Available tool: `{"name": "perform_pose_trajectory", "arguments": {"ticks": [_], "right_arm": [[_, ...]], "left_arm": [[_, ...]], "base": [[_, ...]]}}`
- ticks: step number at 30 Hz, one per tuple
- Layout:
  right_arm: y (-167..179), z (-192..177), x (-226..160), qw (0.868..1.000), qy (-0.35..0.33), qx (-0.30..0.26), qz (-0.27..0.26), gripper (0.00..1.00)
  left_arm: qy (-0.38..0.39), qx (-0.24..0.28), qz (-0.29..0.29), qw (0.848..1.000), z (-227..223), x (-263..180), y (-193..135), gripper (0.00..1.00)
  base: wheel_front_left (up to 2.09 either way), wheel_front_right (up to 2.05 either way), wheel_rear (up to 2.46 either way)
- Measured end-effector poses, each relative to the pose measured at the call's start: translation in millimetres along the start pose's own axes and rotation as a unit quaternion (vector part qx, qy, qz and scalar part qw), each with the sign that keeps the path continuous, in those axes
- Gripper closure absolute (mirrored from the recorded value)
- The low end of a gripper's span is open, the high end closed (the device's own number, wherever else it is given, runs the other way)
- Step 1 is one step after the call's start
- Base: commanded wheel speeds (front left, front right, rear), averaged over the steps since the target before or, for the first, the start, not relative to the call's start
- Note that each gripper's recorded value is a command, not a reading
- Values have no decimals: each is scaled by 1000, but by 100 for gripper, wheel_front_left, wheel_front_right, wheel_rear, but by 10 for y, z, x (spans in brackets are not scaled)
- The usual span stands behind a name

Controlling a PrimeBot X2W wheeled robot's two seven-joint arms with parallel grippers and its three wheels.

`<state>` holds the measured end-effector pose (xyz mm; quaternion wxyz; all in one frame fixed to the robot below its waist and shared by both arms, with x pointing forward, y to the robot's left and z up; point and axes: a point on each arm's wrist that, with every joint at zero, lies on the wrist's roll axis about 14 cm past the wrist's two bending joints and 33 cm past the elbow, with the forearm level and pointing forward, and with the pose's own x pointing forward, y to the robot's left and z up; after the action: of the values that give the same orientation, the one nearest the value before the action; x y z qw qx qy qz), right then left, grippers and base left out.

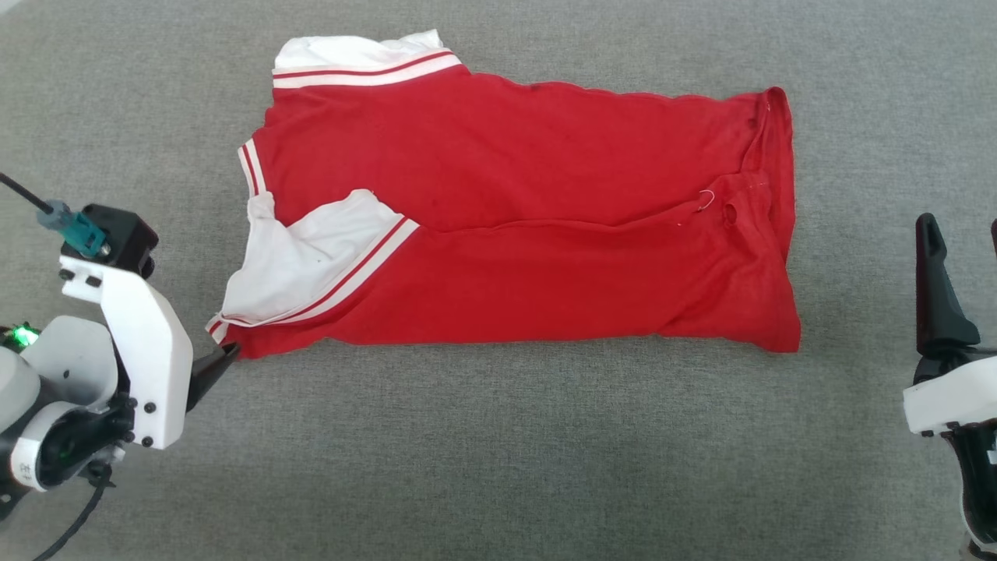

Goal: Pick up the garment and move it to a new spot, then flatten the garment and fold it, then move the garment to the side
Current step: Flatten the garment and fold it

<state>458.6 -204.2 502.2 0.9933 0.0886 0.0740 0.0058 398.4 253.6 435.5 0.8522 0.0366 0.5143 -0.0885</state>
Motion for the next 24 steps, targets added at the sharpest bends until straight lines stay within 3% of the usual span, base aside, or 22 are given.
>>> {"name": "perform_pose_trajectory", "arguments": {"ticks": [15,21,22,23,24], "right_arm": [[6,-111,34,1000,19,3,3,0],[127,-305,47,998,66,0,21,0],[169,-366,47,996,81,-1,26,0],[215,-425,45,995,96,-2,33,0],[258,-487,40,993,112,-2,40,0]], "left_arm": [[39,-28,-6,999,-120,569,76,0],[62,-38,-9,997,-180,704,83,0],[65,-39,-10,997,-188,720,83,35],[71,-39,-14,997,-199,732,71,90],[75,-35,-19,996,-205,737,59,100]], "base": [[0,0,0],[0,0,0],[0,0,0],[0,0,0],[0,0,0]]}}
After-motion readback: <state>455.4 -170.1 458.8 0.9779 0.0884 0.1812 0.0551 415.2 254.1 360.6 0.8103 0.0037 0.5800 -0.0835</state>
